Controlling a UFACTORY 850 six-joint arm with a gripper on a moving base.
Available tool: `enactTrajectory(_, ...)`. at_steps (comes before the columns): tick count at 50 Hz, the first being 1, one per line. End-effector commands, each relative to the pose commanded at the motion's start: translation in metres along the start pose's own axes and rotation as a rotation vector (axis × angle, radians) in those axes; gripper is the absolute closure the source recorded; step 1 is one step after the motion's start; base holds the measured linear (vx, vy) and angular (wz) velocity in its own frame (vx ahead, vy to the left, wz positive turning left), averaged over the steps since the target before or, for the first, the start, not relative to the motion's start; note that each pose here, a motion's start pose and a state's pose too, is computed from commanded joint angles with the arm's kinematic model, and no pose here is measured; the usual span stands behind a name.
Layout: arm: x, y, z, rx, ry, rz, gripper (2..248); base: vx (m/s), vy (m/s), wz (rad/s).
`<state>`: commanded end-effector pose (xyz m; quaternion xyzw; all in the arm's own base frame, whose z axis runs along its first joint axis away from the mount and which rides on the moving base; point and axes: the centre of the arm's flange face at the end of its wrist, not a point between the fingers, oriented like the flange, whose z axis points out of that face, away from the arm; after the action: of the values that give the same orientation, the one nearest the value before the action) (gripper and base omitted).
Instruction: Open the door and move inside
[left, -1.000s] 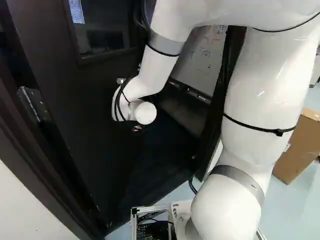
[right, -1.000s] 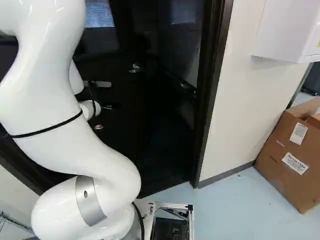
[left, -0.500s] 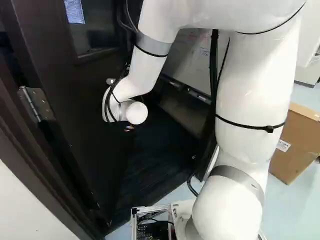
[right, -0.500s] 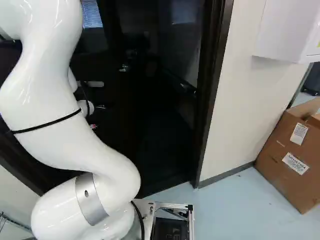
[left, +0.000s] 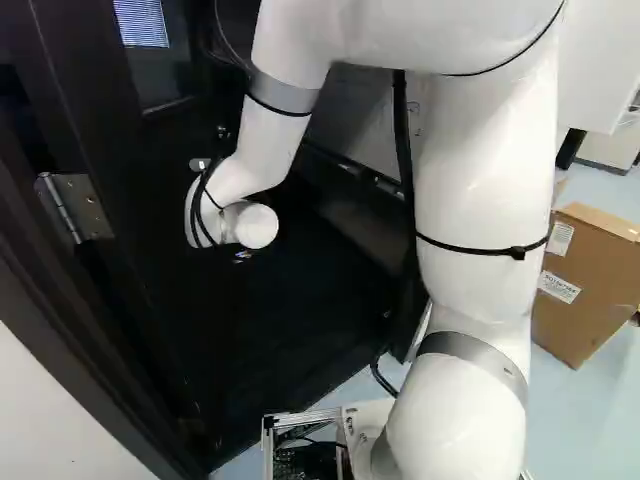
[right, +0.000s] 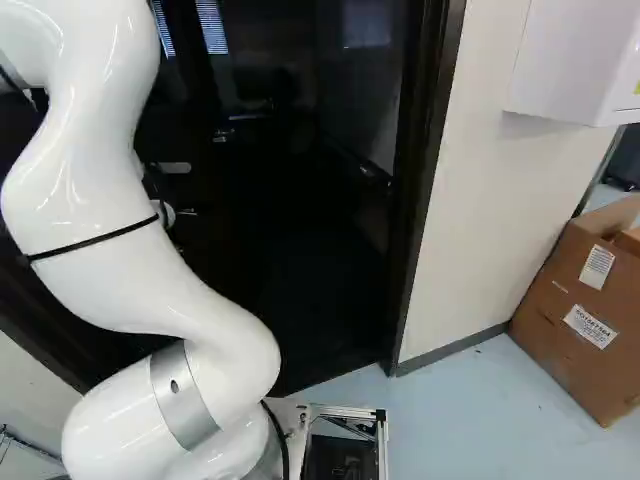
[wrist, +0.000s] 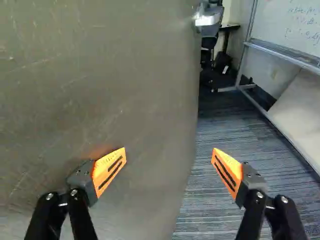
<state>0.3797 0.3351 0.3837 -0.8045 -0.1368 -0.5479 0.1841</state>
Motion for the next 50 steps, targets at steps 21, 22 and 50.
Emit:
enactTrajectory(21, 0.0, -0.022, 0.011, 0.07, 0.003, -0.047, 3, 0.0, 0.0, 0.0)
enactTrajectory(22, 0.0, -0.022, 0.012, 0.073, 0.003, -0.05, 3, 0.0, 0.0, 0.0)
enactTrajectory(50, 0.0, -0.052, 0.024, 0.201, 0.02, -0.149, 3, 0.0, 0.0, 0.0)
